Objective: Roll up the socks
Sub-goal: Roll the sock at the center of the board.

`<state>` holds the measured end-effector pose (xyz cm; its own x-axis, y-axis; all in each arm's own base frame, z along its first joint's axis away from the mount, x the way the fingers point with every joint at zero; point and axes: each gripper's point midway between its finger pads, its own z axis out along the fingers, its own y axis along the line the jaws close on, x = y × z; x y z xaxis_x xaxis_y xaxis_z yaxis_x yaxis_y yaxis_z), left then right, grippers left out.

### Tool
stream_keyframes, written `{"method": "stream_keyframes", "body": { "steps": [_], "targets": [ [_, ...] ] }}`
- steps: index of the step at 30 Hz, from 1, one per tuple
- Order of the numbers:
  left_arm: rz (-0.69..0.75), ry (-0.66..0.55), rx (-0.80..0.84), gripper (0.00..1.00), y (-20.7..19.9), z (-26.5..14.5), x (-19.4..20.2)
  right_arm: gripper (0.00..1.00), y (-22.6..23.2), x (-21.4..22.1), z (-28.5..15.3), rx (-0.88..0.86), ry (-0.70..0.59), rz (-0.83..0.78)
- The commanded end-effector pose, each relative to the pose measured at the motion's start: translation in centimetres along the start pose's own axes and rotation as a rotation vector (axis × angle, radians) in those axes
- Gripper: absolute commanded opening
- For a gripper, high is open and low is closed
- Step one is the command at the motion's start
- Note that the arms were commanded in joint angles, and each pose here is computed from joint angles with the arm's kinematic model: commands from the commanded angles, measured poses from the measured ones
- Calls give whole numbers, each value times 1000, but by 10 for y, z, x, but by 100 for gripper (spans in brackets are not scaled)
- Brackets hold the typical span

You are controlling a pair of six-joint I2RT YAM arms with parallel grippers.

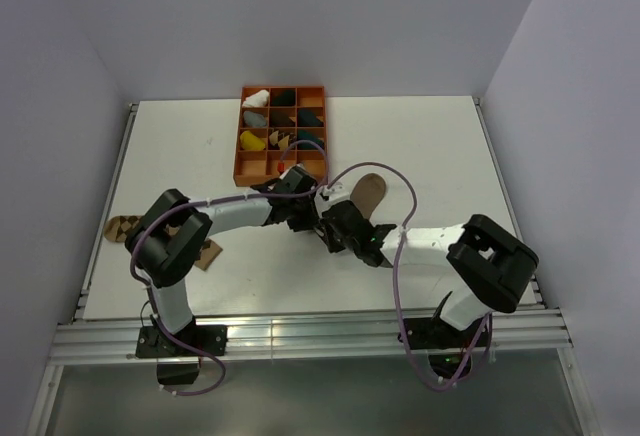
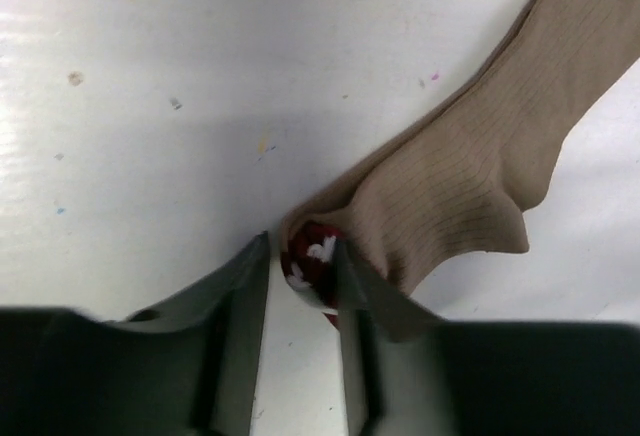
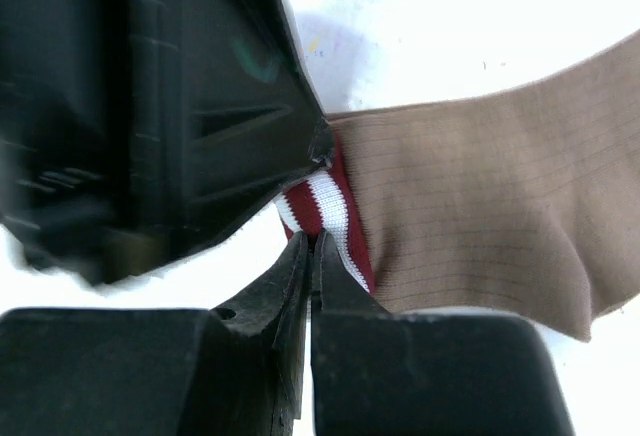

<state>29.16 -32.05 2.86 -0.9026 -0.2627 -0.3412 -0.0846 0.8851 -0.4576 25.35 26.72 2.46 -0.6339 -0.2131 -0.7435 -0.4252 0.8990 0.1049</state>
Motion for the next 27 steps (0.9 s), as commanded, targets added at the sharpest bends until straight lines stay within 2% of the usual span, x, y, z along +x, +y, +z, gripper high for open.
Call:
{"method": "stream_keyframes", "body": {
  "steps": [1, 2, 3, 4, 8, 11, 18, 19, 21, 27],
  "targets": [
    [-53, -59, 34, 39, -4, -15, -14, 0, 11, 19, -13, -200, 100, 111],
    [-62, -65, 35, 50, -3, -16, -15, 0, 14, 9, -12, -249, 70, 150],
    [-76, -73, 36, 54, -3, -17, -17, 0, 13, 13, -13, -279, 80, 185],
    [-86, -86, 38, 56, -1, -20, -18, 0, 23, 14, -17, -363, 102, 235],
    [-127, -138, 83, 64, -3, -28, -26, 0, 17, 2, -16, -473, 77, 393],
    [-135, -153, 113, 64, -5, -34, -26, 0, 14, 5, -17, -550, 92, 518],
    [-97, -138, 183, 62, -20, -30, -18, 0, -14, 16, -13, -598, 125, 794],
    [-93, -134, 184, 62, -20, -29, -16, 0, -16, 10, -14, -619, 97, 799],
    [-87, -120, 193, 61, -23, -25, -12, 0, -21, 18, -12, -622, 127, 859],
    [-74, -85, 196, 59, -29, -14, -1, 0, -31, 26, -9, -599, 141, 909]
  ]
}}
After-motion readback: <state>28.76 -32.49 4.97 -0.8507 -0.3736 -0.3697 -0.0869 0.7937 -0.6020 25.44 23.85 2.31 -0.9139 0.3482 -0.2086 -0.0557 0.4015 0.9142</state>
